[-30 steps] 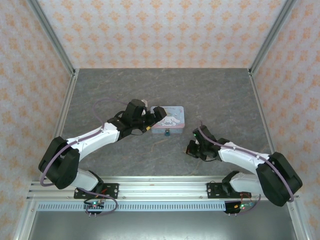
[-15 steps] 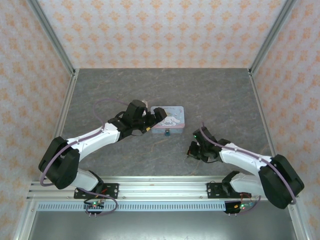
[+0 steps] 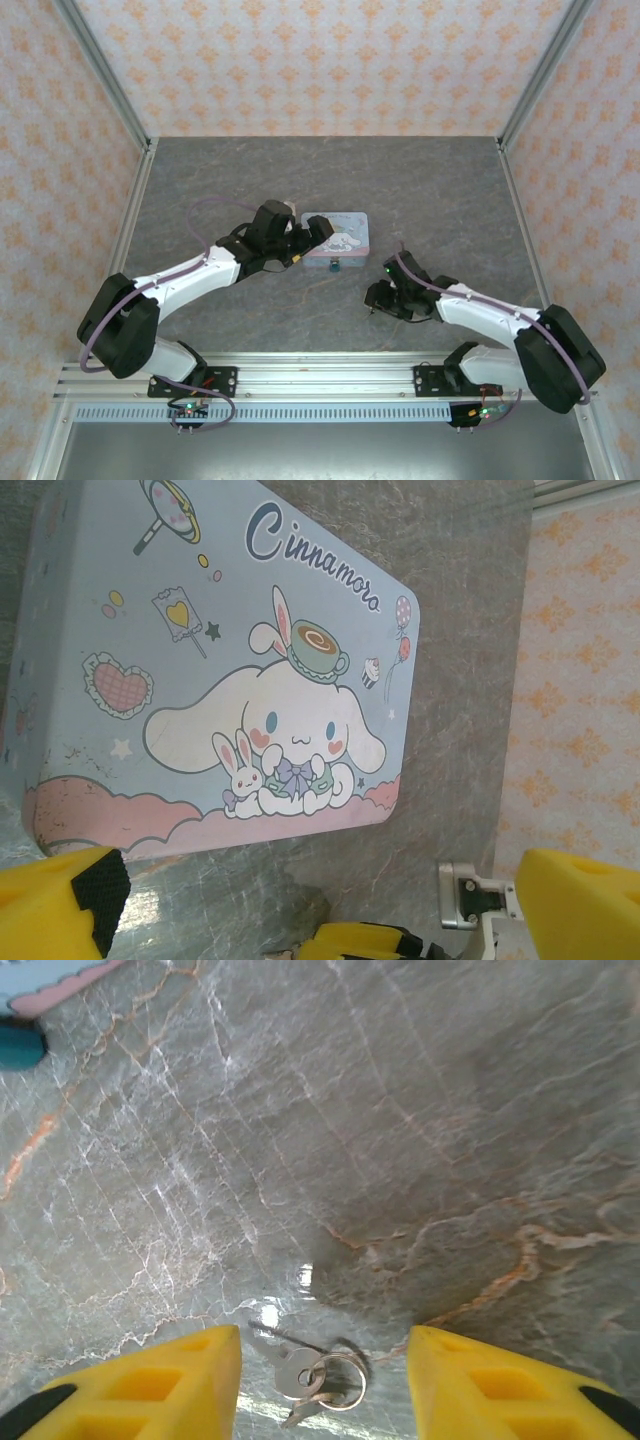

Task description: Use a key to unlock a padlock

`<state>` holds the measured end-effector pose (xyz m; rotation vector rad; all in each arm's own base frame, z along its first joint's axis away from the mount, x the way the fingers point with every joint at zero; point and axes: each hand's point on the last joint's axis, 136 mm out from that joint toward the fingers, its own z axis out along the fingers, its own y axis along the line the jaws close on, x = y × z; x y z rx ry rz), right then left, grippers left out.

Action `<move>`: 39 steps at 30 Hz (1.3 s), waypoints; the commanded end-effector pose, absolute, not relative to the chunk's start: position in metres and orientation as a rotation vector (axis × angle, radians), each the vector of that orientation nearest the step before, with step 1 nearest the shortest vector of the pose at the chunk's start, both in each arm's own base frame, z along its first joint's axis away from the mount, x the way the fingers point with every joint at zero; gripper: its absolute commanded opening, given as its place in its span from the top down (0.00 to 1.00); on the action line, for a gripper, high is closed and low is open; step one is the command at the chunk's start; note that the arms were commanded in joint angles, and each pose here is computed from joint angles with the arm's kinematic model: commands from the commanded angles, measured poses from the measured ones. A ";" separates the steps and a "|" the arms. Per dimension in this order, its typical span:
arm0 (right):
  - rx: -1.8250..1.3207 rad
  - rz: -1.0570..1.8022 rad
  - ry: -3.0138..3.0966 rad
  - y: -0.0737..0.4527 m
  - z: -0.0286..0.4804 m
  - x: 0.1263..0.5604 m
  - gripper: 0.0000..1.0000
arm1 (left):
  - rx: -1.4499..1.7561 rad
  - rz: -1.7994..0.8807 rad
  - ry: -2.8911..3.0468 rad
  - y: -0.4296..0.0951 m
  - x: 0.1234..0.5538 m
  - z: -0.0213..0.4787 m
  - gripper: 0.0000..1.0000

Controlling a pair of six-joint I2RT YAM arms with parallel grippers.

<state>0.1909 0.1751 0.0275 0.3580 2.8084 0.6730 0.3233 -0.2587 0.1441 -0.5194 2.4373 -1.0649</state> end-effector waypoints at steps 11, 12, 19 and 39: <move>0.129 0.387 2.881 0.169 0.037 0.183 0.45 | -0.489 -1.045 2.416 -0.258 0.323 0.150 0.00; 0.093 0.343 2.893 0.169 0.036 0.182 0.45 | -0.487 -1.044 2.416 -0.258 0.323 0.150 0.00; -0.079 0.112 2.931 0.169 0.031 0.180 0.44 | -0.484 -1.038 2.419 -0.258 0.323 0.149 0.00; -0.196 -0.001 2.955 0.173 0.002 0.180 0.56 | -0.487 -1.031 2.427 -0.259 0.325 0.146 0.00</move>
